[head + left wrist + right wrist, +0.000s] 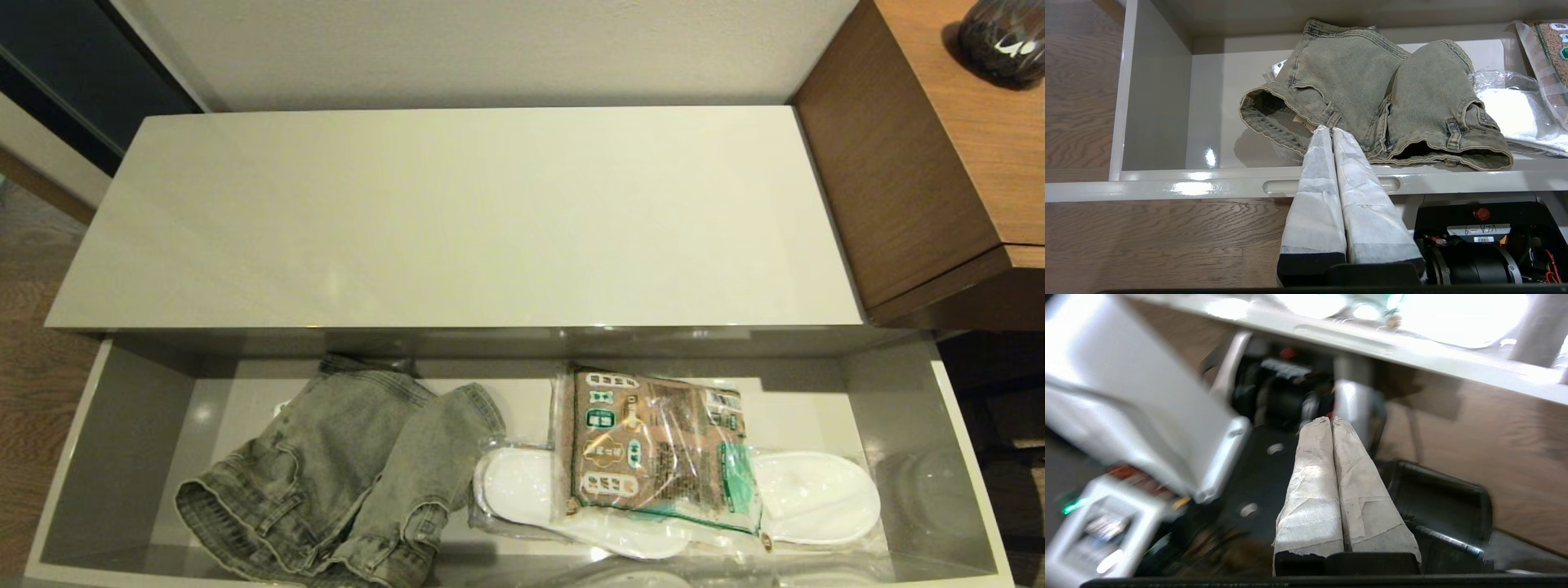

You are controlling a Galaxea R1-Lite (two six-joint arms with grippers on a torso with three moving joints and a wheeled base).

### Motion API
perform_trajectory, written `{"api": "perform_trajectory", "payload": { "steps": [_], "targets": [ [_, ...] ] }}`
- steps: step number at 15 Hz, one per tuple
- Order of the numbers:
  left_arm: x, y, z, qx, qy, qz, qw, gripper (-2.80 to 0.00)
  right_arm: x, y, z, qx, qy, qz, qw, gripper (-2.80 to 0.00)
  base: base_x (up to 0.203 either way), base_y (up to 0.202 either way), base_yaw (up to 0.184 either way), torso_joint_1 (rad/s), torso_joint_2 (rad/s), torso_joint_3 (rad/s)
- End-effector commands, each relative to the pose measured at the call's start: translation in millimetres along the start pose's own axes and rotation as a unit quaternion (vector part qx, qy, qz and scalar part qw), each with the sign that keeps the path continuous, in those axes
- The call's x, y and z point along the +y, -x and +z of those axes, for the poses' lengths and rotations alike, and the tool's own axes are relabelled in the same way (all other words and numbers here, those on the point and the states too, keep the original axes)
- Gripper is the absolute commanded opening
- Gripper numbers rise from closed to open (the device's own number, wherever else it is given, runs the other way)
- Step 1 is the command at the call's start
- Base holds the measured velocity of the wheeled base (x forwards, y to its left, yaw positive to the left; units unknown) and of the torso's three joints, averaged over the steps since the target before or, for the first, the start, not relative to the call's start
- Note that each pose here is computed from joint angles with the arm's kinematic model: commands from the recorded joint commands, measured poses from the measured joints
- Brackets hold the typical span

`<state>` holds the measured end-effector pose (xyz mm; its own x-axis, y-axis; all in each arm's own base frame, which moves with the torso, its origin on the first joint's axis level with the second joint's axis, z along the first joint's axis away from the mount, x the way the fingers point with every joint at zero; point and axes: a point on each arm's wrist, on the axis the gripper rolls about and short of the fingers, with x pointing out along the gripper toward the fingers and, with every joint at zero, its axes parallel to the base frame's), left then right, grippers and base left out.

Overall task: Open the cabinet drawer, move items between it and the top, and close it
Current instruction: Take out the shorts from the drawer

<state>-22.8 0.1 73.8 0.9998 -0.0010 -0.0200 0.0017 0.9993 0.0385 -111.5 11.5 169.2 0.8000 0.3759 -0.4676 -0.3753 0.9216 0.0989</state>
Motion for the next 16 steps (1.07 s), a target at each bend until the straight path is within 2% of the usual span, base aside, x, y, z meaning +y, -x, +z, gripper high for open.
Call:
{"api": "perform_trajectory", "payload": {
  "steps": [1,2,3,6,8,11,13,15,16],
  "targets": [
    [0.0,0,0,0.000,0.000,0.000,1.0000,-2.80,-4,-11,-17,-0.100,0.035,-0.016,0.994,-2.80,0.000,0.000,0.000,0.000,0.00,0.000],
    [0.0,0,0,0.000,0.000,0.000,1.0000,-2.80,-8,-17,-12,-0.129,0.029,-0.020,0.991,-2.80,0.000,0.000,0.000,0.000,0.00,0.000],
    [0.0,0,0,0.000,0.000,0.000,1.0000,-2.80,-11,-22,-10,-0.145,-0.002,-0.035,0.989,-2.80,0.000,0.000,0.000,0.000,0.00,0.000],
    [0.0,0,0,0.000,0.000,0.000,1.0000,-2.80,-25,-43,-9,-0.177,-0.047,-0.125,0.975,-2.80,0.000,0.000,0.000,0.000,0.00,0.000],
    [0.0,0,0,0.001,0.000,0.000,1.0000,-2.80,-34,-60,-11,-0.203,-0.053,-0.175,0.962,-2.80,0.000,0.000,0.000,0.000,0.00,0.000],
    [0.0,0,0,0.000,0.001,0.000,1.0000,-2.80,-44,-79,-12,-0.263,-0.043,-0.202,0.942,-2.80,0.000,0.000,0.000,0.000,0.00,0.000],
    [0.0,0,0,0.000,0.000,0.000,1.0000,-2.80,-46,-85,-15,-0.267,-0.041,-0.203,0.941,-2.80,0.000,0.000,0.000,0.000,0.00,0.000],
    [0.0,0,0,0.000,0.000,0.000,1.0000,-2.80,-52,-106,-34,-0.229,-0.035,-0.205,0.951,-2.80,0.000,0.000,0.000,0.000,0.00,0.000],
    [0.0,0,0,0.000,0.001,0.000,1.0000,-2.80,-54,-112,-40,-0.217,-0.011,-0.208,0.954,-2.80,0.000,0.000,0.000,0.000,0.00,0.000]
  ]
}}
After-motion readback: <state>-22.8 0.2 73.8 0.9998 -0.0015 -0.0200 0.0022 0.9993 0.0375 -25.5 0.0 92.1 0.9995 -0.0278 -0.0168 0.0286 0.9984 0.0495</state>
